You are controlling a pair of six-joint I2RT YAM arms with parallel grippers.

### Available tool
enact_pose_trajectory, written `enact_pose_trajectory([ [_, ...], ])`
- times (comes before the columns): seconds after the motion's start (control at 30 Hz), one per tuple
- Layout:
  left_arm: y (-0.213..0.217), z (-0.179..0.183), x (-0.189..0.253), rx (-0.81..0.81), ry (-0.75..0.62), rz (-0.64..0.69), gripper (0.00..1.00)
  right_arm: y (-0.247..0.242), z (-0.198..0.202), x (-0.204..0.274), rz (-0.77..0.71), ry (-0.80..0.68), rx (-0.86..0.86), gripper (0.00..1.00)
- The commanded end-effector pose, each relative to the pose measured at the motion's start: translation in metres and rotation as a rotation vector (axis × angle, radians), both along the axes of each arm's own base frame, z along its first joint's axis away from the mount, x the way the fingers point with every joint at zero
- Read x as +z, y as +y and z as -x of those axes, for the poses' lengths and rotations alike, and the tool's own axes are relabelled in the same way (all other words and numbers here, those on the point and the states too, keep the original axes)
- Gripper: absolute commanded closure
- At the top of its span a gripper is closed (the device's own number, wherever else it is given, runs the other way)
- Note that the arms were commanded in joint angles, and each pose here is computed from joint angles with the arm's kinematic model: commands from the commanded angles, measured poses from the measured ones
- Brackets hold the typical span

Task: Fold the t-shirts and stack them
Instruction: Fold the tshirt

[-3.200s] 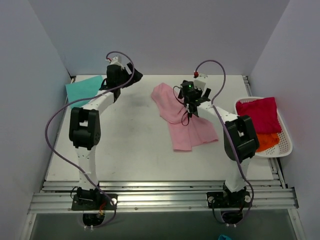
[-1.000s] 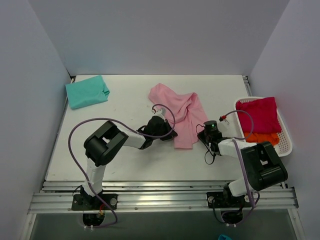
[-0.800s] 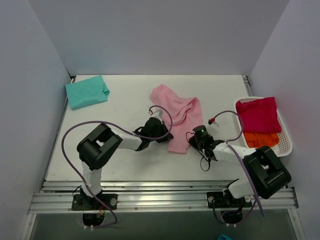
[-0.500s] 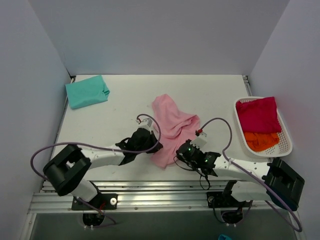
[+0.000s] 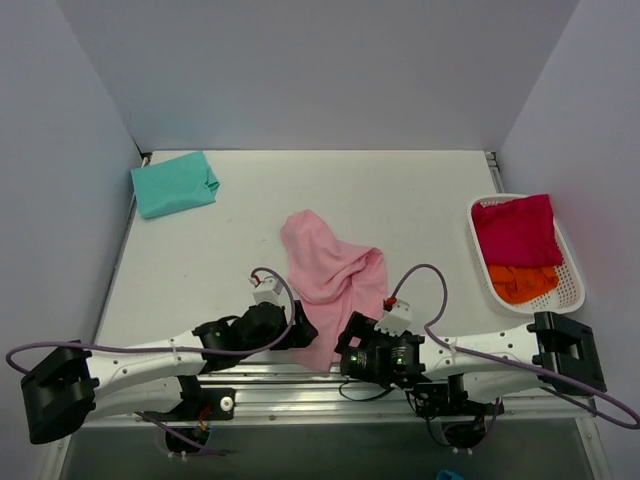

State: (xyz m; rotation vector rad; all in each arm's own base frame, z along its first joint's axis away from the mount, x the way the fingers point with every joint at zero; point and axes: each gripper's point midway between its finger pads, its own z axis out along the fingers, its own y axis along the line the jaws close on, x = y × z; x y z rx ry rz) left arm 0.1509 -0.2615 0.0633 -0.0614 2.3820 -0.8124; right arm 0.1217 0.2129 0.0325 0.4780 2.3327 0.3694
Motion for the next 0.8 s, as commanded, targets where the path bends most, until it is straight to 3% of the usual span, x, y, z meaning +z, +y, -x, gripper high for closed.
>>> enact_pose_trajectory([
  [0.0,0.02,-0.003,0.011,0.084,-0.035,-0.03,0.04,-0.01,-0.02,0.038,0.069,-0.156,-0.072,0.04],
  [0.27,0.039,-0.018,0.038,0.157,-0.143,-0.036,0.04,0.061,-0.057,0.129,0.087,-0.343,-0.018,0.02],
  [0.4,0.039,-0.024,0.039,0.163,-0.169,-0.053,0.05,0.081,-0.082,0.137,0.097,-0.35,-0.021,0.02],
  [0.77,0.049,-0.043,0.023,0.179,-0.145,-0.014,0.06,0.079,-0.133,0.038,0.159,-0.172,-0.042,0.04],
])
